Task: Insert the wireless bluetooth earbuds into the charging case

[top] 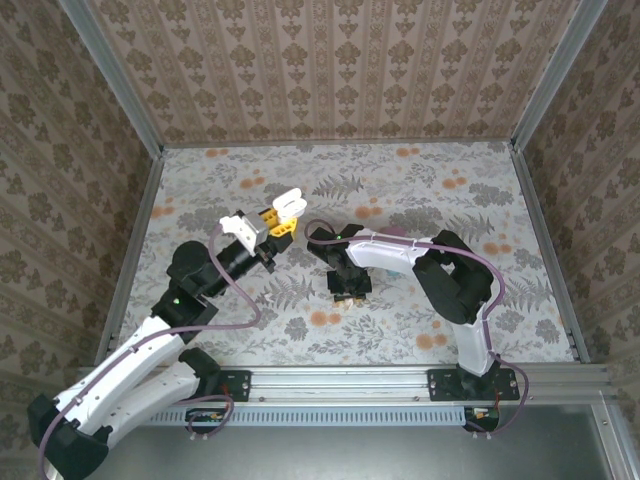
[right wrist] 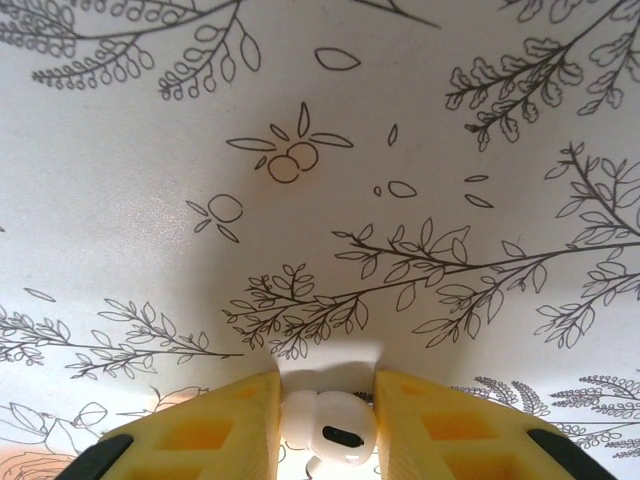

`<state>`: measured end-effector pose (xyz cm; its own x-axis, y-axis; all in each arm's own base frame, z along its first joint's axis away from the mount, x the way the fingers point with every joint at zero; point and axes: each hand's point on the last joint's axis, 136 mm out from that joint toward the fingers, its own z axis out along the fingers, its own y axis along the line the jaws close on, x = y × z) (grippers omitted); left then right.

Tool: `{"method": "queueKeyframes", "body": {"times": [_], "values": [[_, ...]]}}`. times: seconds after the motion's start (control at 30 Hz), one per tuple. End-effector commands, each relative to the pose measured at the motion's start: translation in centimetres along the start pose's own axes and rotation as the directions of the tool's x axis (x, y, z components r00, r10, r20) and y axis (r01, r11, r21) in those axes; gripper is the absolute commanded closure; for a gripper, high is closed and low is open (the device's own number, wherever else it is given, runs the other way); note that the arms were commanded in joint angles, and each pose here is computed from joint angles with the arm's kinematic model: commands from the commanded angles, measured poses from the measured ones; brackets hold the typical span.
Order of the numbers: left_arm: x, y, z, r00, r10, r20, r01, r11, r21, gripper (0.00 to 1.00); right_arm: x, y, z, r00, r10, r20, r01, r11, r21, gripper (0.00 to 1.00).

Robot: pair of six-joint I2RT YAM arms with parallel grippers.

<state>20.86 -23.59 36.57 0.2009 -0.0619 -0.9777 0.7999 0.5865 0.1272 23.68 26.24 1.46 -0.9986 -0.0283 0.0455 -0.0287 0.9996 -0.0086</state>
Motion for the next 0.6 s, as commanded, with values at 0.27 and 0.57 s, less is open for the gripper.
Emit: {"method": "queueKeyframes", "body": {"times": [0.27, 0.57], "values": [[-0.3, 0.6, 1.4, 1.0, -0.03, 0.007, 0.03, 1.0, -0.005, 0.79, -2.7, -3.7, -7.3, 0.973, 0.012, 0.232, -0.006, 1.0, -0.023, 0.69], [3.0, 0.6, 3.5, 0.993, -0.099, -0.066, 0.1, 0.995, 0.009, 0.8, -5.1, -7.3, -16.9, 0.888, 0.034, 0.458, -0.002, 0.998, -0.07, 0.69]]}}
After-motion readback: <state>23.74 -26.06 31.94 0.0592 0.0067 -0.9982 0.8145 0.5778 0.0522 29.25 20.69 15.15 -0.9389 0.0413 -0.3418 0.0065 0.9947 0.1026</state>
